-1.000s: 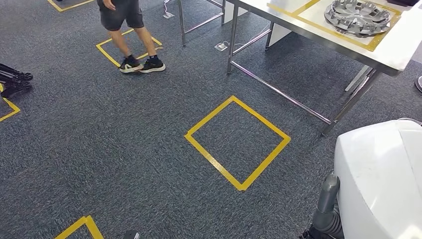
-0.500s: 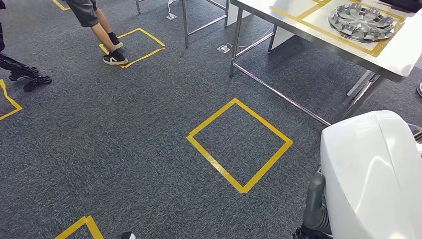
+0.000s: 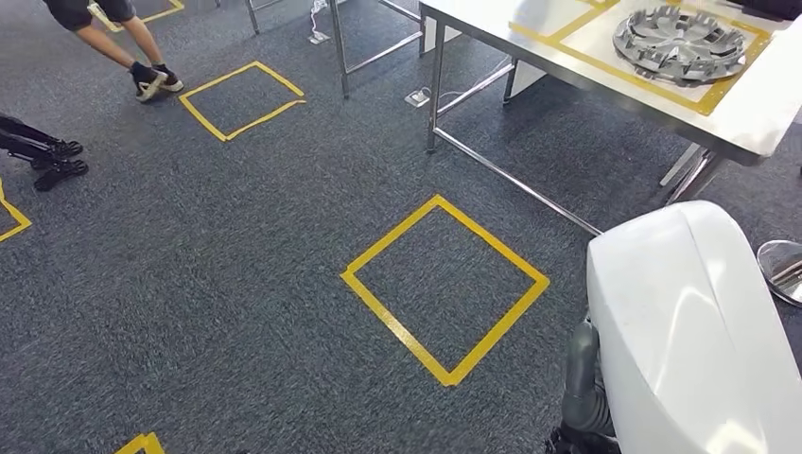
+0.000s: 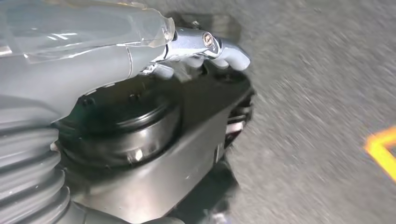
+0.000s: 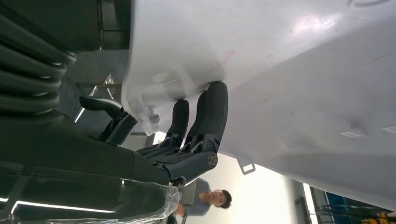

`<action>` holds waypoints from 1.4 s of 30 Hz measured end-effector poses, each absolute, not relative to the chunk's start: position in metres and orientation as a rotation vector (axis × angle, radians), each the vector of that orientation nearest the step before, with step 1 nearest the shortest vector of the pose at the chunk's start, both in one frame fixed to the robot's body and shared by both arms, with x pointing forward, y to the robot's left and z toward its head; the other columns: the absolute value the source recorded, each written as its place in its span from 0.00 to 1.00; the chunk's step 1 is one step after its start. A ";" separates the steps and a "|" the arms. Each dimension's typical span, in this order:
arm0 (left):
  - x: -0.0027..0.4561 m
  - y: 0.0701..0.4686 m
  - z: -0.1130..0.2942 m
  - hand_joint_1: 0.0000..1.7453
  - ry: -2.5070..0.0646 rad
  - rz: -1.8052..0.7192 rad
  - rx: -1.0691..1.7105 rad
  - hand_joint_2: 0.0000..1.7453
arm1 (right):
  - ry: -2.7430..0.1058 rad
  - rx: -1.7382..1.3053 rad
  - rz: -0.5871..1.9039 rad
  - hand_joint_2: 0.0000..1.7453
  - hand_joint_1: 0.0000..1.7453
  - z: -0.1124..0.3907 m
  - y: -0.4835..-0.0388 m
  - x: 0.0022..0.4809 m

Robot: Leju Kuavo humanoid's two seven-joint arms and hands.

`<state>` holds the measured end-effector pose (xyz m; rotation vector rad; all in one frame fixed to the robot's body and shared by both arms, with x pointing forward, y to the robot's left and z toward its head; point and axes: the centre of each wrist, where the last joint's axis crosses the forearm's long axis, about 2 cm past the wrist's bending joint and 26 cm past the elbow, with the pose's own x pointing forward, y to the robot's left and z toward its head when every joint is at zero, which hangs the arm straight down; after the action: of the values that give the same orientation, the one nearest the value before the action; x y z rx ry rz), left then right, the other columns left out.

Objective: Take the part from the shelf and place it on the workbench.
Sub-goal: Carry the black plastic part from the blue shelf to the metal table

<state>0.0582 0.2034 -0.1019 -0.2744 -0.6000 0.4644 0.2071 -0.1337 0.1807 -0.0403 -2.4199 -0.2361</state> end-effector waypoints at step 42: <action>0.065 0.206 -0.101 0.00 -0.581 0.379 -0.283 1.00 | -2.435 -0.160 -0.272 0.00 1.00 0.183 -0.141 0.204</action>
<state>0.0653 0.2060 -0.1013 -0.2833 -0.5805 0.3794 0.2036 -0.1407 0.1831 -0.1604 -2.4348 -0.2718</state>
